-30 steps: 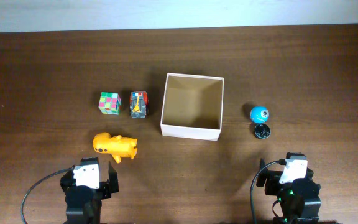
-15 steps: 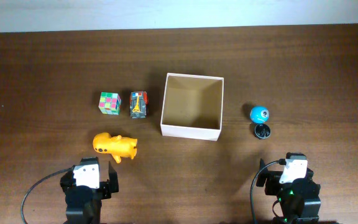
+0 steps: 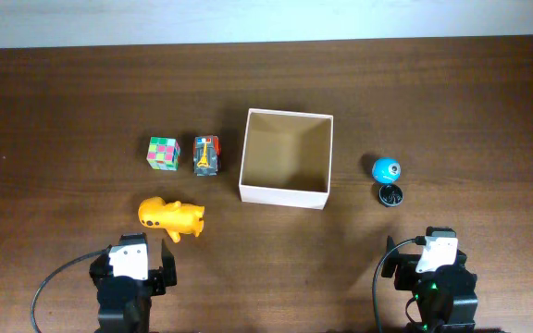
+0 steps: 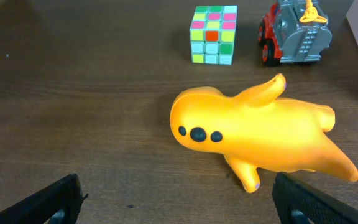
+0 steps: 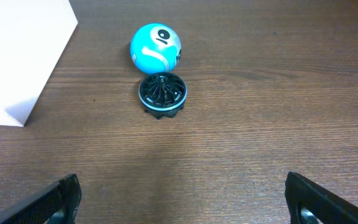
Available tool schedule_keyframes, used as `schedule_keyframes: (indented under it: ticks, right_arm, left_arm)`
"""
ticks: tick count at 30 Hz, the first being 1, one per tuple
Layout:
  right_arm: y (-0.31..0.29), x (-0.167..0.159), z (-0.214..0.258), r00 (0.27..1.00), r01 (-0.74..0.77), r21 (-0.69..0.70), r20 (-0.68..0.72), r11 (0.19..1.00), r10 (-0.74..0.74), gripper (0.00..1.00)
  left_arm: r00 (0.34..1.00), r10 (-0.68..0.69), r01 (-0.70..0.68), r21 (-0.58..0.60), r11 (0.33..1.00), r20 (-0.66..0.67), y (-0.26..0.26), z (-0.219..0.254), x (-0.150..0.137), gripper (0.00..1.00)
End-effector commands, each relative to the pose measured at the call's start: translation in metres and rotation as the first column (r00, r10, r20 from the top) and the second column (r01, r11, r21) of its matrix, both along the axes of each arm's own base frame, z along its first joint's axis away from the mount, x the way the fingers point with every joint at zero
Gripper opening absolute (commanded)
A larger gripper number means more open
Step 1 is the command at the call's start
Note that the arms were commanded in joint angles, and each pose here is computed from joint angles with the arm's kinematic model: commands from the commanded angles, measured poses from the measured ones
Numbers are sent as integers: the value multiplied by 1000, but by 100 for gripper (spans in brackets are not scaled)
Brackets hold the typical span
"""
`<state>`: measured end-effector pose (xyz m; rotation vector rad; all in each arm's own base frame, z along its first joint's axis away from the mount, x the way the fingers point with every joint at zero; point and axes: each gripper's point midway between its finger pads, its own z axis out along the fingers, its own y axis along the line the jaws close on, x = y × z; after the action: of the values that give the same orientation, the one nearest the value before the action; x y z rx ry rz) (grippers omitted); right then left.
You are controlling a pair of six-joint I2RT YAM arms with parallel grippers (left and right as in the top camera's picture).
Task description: Pack container
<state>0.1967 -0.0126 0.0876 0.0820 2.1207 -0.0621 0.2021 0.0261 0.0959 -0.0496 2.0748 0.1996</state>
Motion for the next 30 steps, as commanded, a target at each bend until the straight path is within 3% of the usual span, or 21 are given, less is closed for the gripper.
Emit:
schedule_keyframes:
  ticks: [1,10,16,20,22,25,30]
  right_arm:
    - [-2,0,1,1000,7,-4,8,1000,-7,99]
    - [2,3,5,1000,-10,13,29,1000,9,99]
    - [64,8,32,968,-244,344,150,907,204,99]
    - [86,6,49,924,-377,378,220,846,313,99]
    - [94,1,63,905,-422,382,241,822,352,99]
    - [90,0,78,919,-392,386,212,835,333,99]
    - [76,5,109,951,-310,332,83,891,299,99]
  left_arm:
    - [1000,-21,21,2,1000,21,-3,3,3,99]
    - [962,-229,243,-84,966,149,-44,29,15,99]
    - [892,-373,410,-108,906,255,-74,53,17,99]
    - [887,-370,412,-111,905,275,-75,61,17,99]
    - [880,-349,407,-134,904,322,-75,89,15,99]
    - [881,-331,391,-126,912,339,-71,122,13,99]
    - [947,-271,297,-150,943,173,-58,150,25,99]
